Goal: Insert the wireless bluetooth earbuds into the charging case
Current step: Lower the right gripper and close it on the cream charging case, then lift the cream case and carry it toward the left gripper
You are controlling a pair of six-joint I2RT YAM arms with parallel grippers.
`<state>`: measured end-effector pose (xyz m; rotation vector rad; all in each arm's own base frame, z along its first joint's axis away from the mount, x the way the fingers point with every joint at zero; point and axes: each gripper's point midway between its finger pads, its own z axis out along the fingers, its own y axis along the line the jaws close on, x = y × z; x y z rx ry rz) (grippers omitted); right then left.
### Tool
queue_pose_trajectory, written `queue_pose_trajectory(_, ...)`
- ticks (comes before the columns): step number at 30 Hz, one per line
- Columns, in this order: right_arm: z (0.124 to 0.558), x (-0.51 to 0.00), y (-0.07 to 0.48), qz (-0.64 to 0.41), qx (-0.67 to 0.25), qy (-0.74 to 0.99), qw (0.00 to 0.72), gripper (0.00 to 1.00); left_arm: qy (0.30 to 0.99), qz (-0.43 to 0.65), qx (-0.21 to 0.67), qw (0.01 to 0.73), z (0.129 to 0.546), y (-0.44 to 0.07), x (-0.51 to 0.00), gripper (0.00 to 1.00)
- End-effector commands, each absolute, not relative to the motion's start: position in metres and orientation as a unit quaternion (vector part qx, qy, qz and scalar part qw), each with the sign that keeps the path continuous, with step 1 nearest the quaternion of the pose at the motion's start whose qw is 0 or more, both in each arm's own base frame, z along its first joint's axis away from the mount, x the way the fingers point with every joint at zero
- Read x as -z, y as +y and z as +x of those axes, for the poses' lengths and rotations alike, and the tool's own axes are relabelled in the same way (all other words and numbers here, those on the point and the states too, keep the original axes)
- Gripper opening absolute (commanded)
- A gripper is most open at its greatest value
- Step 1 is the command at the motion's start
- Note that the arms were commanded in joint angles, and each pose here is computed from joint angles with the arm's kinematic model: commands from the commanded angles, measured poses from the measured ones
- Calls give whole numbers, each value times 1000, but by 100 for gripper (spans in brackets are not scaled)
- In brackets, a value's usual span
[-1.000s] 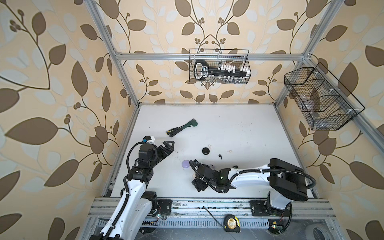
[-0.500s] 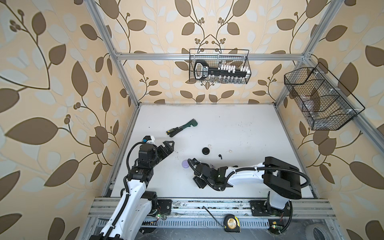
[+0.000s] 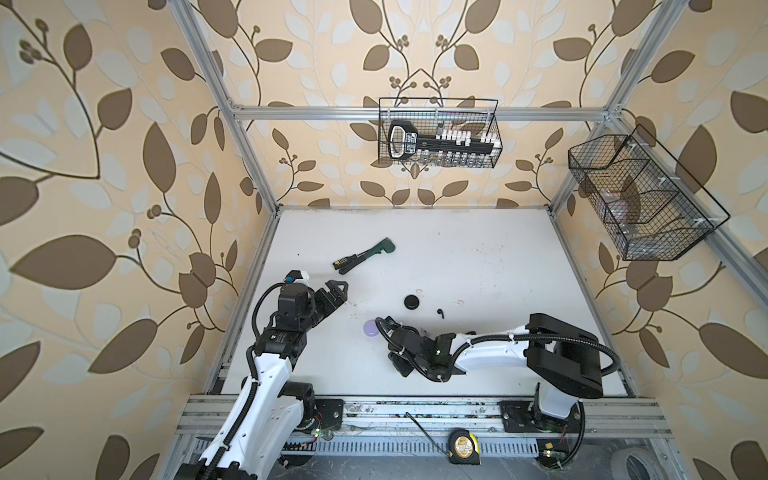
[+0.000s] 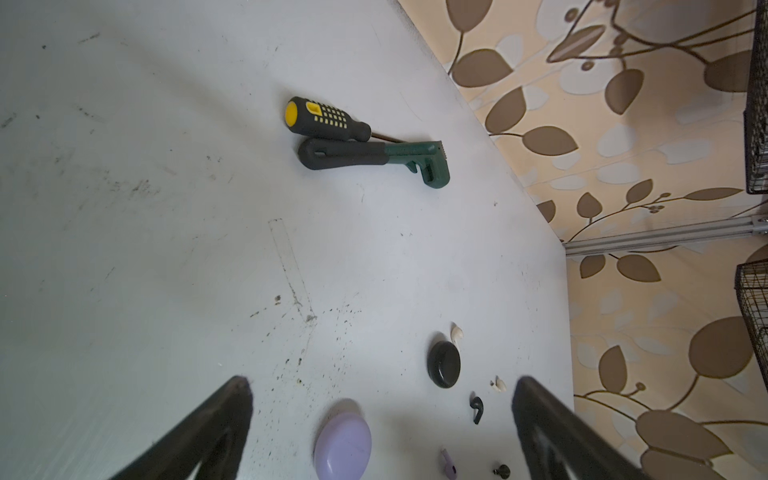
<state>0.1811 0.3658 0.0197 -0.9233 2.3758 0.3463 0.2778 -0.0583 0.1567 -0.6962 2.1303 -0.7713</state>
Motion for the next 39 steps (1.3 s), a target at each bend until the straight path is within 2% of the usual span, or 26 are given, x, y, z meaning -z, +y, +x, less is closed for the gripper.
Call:
queue_pose_trajectory(1,173,-27,359,-354,-126,884,279,40,845,-301,289,335,272,-55,-154,99)
queue_pose_trajectory(3,175,-35,356,-351,-120,881,294,39,836,-321,281,346,278,-49,-151,99)
queue_pose_trajectory(6,179,-47,348,-338,-106,884,305,37,834,-256,303,384,289,-60,-185,99)
queue_pose_trajectory(10,185,-58,336,-327,-89,880,333,34,843,-211,300,393,281,-65,-192,99)
queue_pose_trajectory(15,196,-79,327,-307,-74,872,375,33,840,-243,272,402,277,-51,-188,99)
queue_pose_trajectory(22,205,-109,319,-310,-57,854,415,29,858,-220,291,361,270,-65,-188,99)
queue_pose_trajectory(28,213,-118,310,-330,-50,820,466,28,827,-166,401,358,269,-100,-198,94)
queue_pose_trajectory(33,231,-119,314,-342,-62,799,491,25,838,-164,382,354,273,-97,-189,91)
queue_pose_trajectory(39,251,-142,318,-354,-24,764,538,23,835,-153,403,343,279,-106,-179,88)
